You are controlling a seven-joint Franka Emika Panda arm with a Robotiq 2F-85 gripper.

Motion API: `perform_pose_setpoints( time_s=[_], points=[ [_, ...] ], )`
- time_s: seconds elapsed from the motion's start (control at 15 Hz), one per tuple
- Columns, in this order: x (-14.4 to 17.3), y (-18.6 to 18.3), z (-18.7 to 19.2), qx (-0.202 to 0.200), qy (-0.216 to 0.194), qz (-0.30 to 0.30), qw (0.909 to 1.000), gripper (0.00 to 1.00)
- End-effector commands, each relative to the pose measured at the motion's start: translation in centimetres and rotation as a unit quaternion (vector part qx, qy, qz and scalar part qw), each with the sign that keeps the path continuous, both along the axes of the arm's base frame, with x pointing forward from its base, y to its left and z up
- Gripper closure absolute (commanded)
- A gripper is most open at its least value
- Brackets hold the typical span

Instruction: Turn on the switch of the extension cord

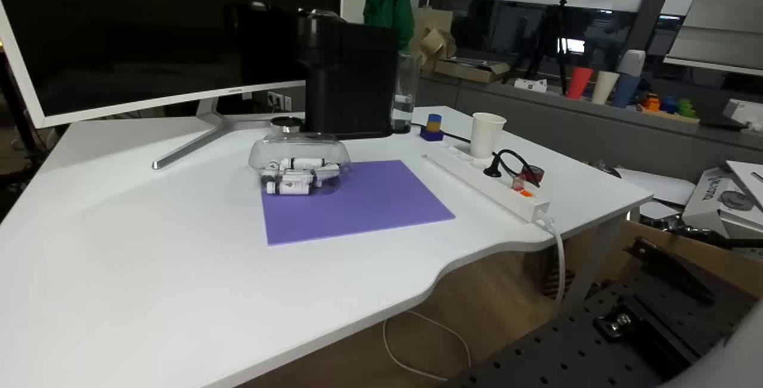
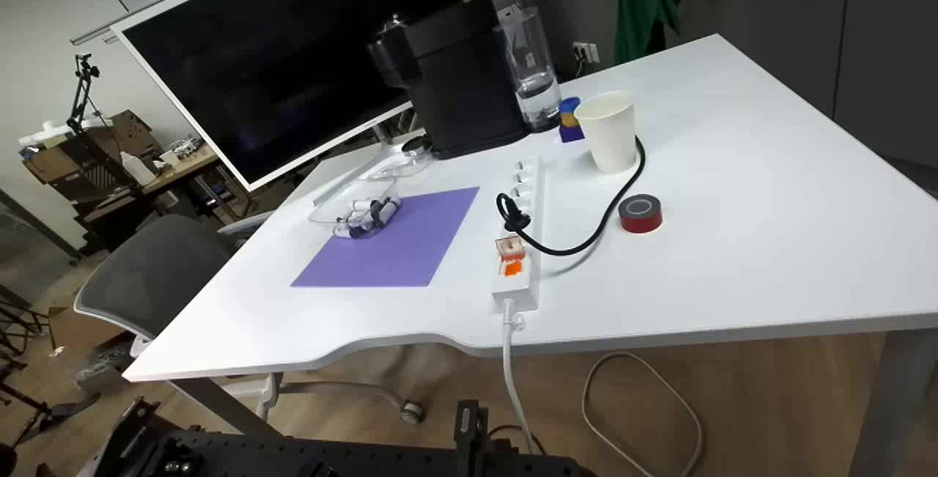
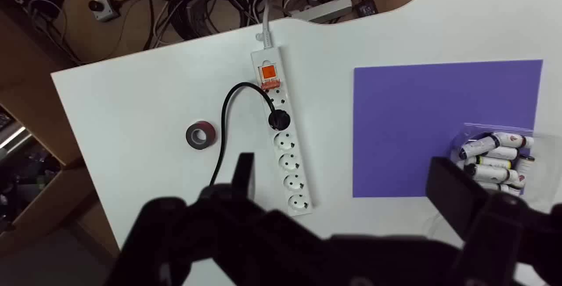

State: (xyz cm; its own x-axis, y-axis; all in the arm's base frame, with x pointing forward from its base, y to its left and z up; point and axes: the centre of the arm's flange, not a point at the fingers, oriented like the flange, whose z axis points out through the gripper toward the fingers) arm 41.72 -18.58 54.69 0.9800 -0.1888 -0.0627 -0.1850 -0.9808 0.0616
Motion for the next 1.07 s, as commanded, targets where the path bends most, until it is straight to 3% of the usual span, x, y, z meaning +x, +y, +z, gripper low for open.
perform_pose_setpoints(
  time_s=[0.0, 0.67, 1.0],
  points=[
    [0.0, 0.0, 0.0, 0.000, -0.001, 0.000, 1.0000, 0.00],
    [0.0, 0.0, 0.0, 0.000, -0.001, 0.000, 1.0000, 0.00],
    [-0.1, -0.4, -5.5, -0.045, -0.042, 0.014, 0.9980, 0.00]
  ],
)
